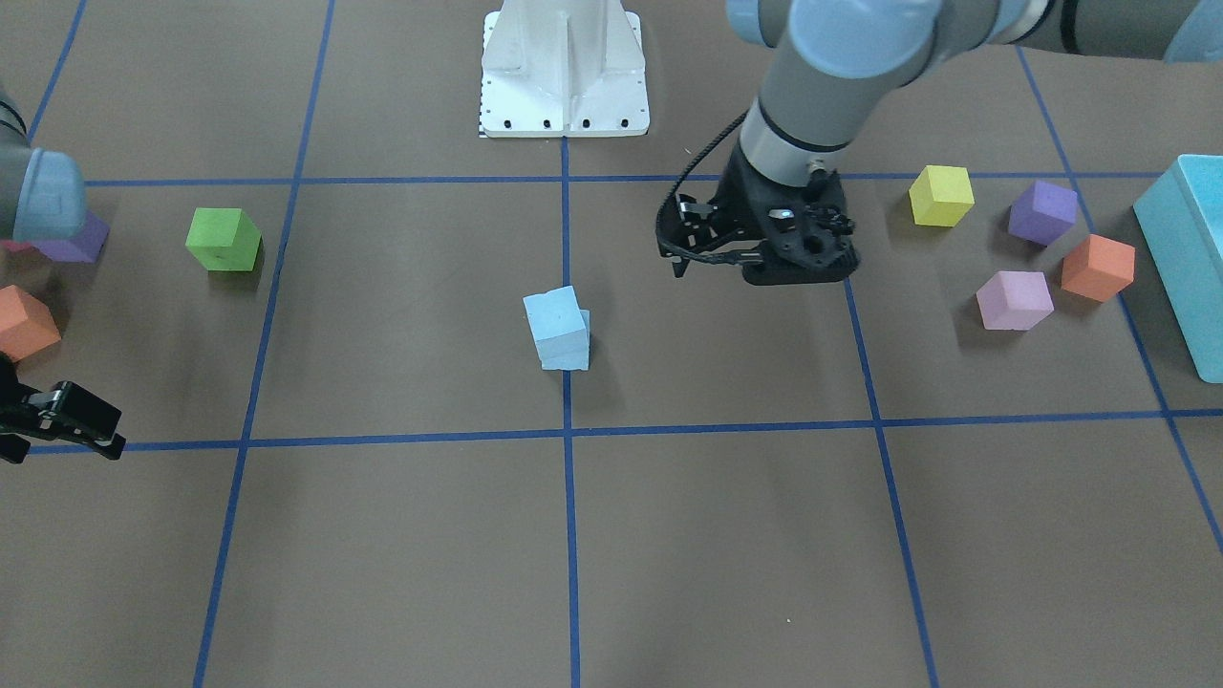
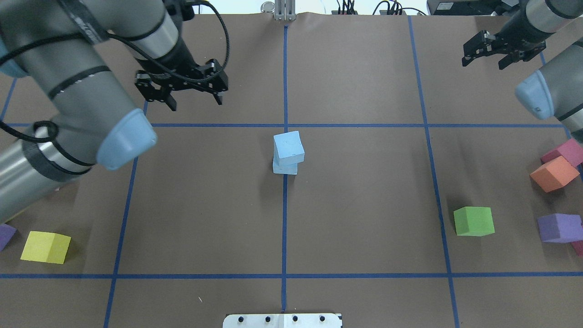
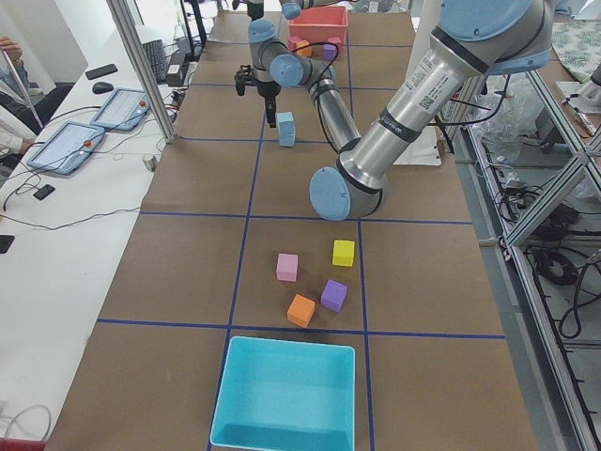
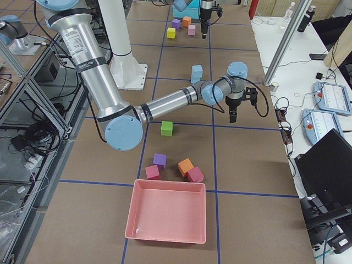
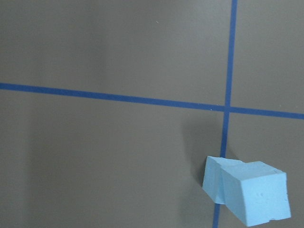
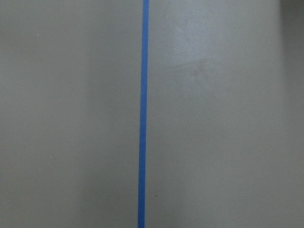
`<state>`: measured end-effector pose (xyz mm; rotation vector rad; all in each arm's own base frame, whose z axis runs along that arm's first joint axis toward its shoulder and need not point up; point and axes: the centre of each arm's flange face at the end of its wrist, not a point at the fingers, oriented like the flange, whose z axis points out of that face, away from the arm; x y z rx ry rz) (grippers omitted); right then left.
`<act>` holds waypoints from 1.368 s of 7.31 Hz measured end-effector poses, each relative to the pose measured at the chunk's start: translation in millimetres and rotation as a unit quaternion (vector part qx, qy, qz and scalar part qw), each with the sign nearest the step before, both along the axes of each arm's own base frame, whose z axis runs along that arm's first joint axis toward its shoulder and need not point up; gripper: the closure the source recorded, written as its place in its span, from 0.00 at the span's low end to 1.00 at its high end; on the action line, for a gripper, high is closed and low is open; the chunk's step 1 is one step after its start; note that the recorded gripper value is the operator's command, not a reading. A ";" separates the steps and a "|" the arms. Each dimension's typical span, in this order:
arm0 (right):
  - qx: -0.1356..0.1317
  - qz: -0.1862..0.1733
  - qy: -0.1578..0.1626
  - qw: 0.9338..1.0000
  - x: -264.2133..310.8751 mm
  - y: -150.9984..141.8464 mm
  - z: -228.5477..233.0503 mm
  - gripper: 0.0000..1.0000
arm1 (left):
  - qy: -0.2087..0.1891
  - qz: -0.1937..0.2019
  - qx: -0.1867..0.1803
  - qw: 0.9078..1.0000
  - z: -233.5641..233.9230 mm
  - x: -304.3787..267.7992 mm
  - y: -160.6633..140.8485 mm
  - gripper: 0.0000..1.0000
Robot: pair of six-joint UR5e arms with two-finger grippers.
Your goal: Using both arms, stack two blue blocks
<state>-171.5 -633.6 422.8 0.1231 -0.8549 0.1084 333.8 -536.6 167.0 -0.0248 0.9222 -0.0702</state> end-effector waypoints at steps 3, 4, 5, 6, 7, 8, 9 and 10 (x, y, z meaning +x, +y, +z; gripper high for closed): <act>-0.024 0.018 -0.004 1.000 79.5 67.3 56.2 0.00 | -0.043 0.019 0.051 0.998 99.9 -149.2 -32.4 0.00; -0.024 0.017 0.001 1.000 97.5 89.5 73.6 0.00 | -0.063 0.042 0.061 0.995 129.7 -189.6 -34.9 0.00; -0.016 0.007 0.009 1.000 119.0 115.2 92.6 0.00 | -0.071 0.064 0.066 0.993 163.9 -221.0 -31.4 0.00; -0.009 0.003 0.012 1.000 142.4 138.3 108.2 0.00 | -0.070 0.084 0.066 0.992 207.7 -248.9 -21.3 0.00; -0.007 0.004 0.011 1.000 161.2 152.7 118.8 0.00 | -0.071 0.096 0.066 0.991 253.5 -275.8 -8.2 0.00; -0.003 0.001 0.011 1.000 176.3 162.3 127.6 0.00 | -0.072 0.100 0.063 0.990 295.9 -297.9 4.6 0.00; 0.002 -0.005 0.014 1.000 191.0 168.3 133.9 0.00 | -0.073 0.100 0.054 0.991 331.0 -311.4 16.8 0.00; 0.003 -0.009 0.018 1.000 205.4 171.7 136.8 0.00 | -0.073 0.100 0.047 0.991 366.5 -321.5 32.6 0.00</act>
